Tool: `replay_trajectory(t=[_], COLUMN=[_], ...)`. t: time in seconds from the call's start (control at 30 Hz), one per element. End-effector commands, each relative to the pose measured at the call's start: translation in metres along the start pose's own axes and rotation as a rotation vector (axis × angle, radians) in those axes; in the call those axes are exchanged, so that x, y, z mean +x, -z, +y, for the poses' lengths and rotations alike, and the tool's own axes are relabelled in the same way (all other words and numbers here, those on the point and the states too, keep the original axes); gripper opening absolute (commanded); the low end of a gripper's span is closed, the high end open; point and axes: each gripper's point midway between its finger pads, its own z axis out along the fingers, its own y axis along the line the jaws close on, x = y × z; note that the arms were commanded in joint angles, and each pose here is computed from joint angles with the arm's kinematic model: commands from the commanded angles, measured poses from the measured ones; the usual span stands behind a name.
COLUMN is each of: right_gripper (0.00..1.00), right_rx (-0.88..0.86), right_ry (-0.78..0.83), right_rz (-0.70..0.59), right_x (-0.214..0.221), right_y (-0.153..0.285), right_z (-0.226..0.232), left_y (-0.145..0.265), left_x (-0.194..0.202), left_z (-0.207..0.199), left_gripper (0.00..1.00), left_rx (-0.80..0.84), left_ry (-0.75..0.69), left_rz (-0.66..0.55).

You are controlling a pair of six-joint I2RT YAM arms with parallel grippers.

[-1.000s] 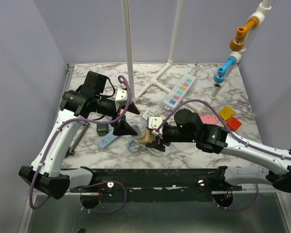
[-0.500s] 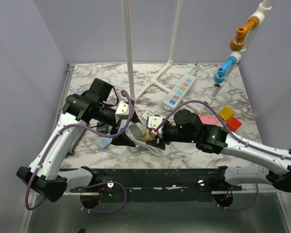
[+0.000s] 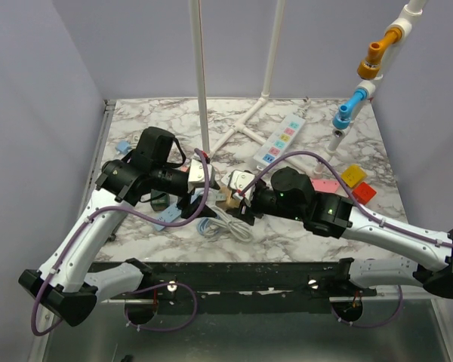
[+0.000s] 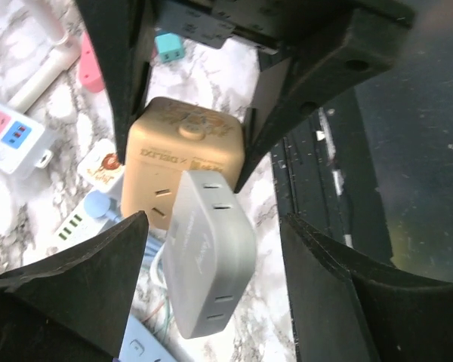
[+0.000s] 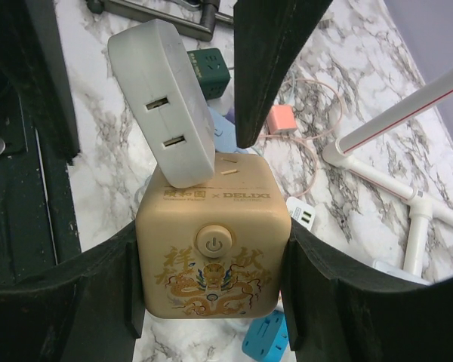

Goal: Pull the plug off the socket
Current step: Remove the plug from the socket.

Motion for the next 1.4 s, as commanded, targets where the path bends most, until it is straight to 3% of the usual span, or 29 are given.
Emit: replay_trajectory(t=[0.0,0.13,0.3,0.5,1.0,1.37], right_gripper=[0.01,0.01,0.01,0.01,0.01,0.01], right_rx=[-0.001,-0.025,-0.051,-0.069,-0.085,-0.204], right_ry=[-0.001,0.002,0.005,0.005,-0.064,-0.084], right_rz=[-0.104,-0.086,-0.079,-0.058,0.071,0.229], right_x=[-0.035,-0.030,-0.025,-0.020,0.047,0.075], right_y=[0.001,0.002,0.006,0.006,0.008,0.010], right_z=[-0.006,-0.001,0.005,0.009,0.032,0.054], left_y=[0.001,0.002,0.003,0.003,0.041,0.054], left_x=[0.004,0.008,0.012,0.008,-0.034,-0.022], left_z=[0.026,0.029,0.024,0.023,0.039,0.034], left_gripper=[0.68,0.47,0.37,0.01,0.00,0.00], left_rx=[-0.121,-0.127,-0.095,-0.081,-0.195,-0.163], left_ry=[-0.040,-0.071,-0.087,-0.085,-0.156,-0.157], left_rz=[0.039,0.058,0.083,0.080,0.008,0.086])
